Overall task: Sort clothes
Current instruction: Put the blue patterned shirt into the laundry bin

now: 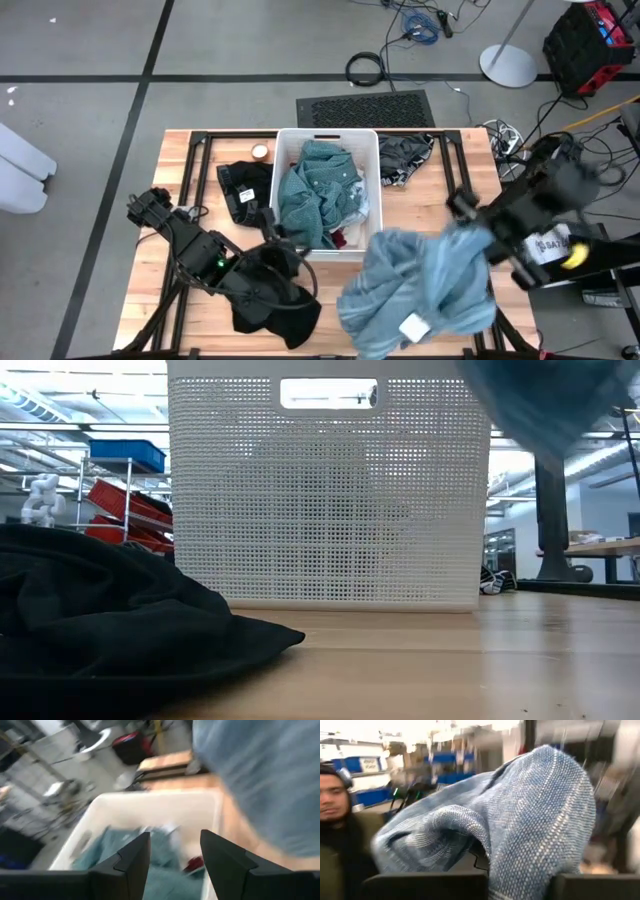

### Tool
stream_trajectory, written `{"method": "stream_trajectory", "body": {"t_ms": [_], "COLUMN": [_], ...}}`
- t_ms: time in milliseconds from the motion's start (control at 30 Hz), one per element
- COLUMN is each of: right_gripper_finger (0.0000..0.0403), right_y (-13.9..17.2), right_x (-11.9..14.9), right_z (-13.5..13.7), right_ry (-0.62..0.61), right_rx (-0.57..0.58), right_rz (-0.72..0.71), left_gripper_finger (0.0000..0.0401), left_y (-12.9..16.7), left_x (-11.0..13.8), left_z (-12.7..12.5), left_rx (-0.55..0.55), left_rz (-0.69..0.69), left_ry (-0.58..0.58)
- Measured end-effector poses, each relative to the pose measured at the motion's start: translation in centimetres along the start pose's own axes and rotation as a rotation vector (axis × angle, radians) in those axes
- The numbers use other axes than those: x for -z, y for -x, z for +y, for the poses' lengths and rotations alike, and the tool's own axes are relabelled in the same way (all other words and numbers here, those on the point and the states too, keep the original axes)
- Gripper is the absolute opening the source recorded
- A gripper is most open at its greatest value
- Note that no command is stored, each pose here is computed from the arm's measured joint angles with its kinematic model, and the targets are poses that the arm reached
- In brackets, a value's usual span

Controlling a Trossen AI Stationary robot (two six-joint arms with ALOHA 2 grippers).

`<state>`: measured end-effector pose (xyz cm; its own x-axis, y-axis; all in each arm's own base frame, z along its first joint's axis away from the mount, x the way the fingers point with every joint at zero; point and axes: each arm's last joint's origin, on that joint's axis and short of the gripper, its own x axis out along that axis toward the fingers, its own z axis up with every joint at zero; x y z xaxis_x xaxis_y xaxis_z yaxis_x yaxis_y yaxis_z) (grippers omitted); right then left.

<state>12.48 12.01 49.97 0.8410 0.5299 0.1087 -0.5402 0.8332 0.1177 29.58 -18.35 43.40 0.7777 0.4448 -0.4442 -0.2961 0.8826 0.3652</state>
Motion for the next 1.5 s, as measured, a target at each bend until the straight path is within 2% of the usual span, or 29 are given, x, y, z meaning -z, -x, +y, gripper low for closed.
{"method": "stream_trajectory", "body": {"t_ms": [200,333,467,633,733,833,933,1033,1200,1367,1500], "right_gripper_finger": [0.0012,0.0009,0.0008,0.0008,0.0008,0.0007,0.0007,0.0007,0.0007,0.0007,0.0007], "right_y": [0.9,1.1,0.1,-2.6,-4.4,-6.2,-7.6,-8.3,-7.8,-5.7,-3.9], "right_x": [-4.2,-5.3,-5.3,-4.6,-3.7,-2.2,-1.0,-0.1,2.9,4.5,4.9], "right_z": [-1.6,-3.4,-6.3,-11.4,-15.6,-20.2,-23.9,-26.3,-29.1,-30.0,-28.9], "right_ry": [0.3,0.439,0.465,0.446,0.402,0.325,0.248,0.194,0.121,0.05,0.024], "right_rx": [0.123,0.274,0.407,0.36,0.338,0.27,0.229,0.255,0.446,0.598,0.744], "right_rz": [-0.32,-0.396,-0.397,-0.386,-0.394,-0.402,-0.363,-0.293,-0.031,0.193,0.359], "left_gripper_finger": [0.0184,0.0184,0.0184,0.0184,0.0184,0.0184,0.0184,0.0184,0.0184,0.0184,0.0184], "left_y": [0.0,-0.3,-0.7,-0.1,0.5,1.2,1.8,2.4,4.0,5.4,6.3], "left_x": [1.7,2.0,2.0,1.3,1.1,0.8,0.7,1.1,2.3,4.1,5.5], "left_z": [1.4,2.0,3.8,8.3,11.2,14.2,16.9,19.1,20.9,21.7,22.2], "left_rx": [-0.09,-0.116,-0.146,-0.155,-0.152,-0.109,-0.058,-0.054,-0.024,-0.021,-0.022], "left_rz": [0.114,0.155,0.188,0.186,0.182,0.156,0.133,0.129,0.127,0.139,0.137], "left_ry": [-0.049,-0.094,-0.134,-0.114,-0.096,-0.061,-0.027,0.018,0.048,0.046,0.048]}}
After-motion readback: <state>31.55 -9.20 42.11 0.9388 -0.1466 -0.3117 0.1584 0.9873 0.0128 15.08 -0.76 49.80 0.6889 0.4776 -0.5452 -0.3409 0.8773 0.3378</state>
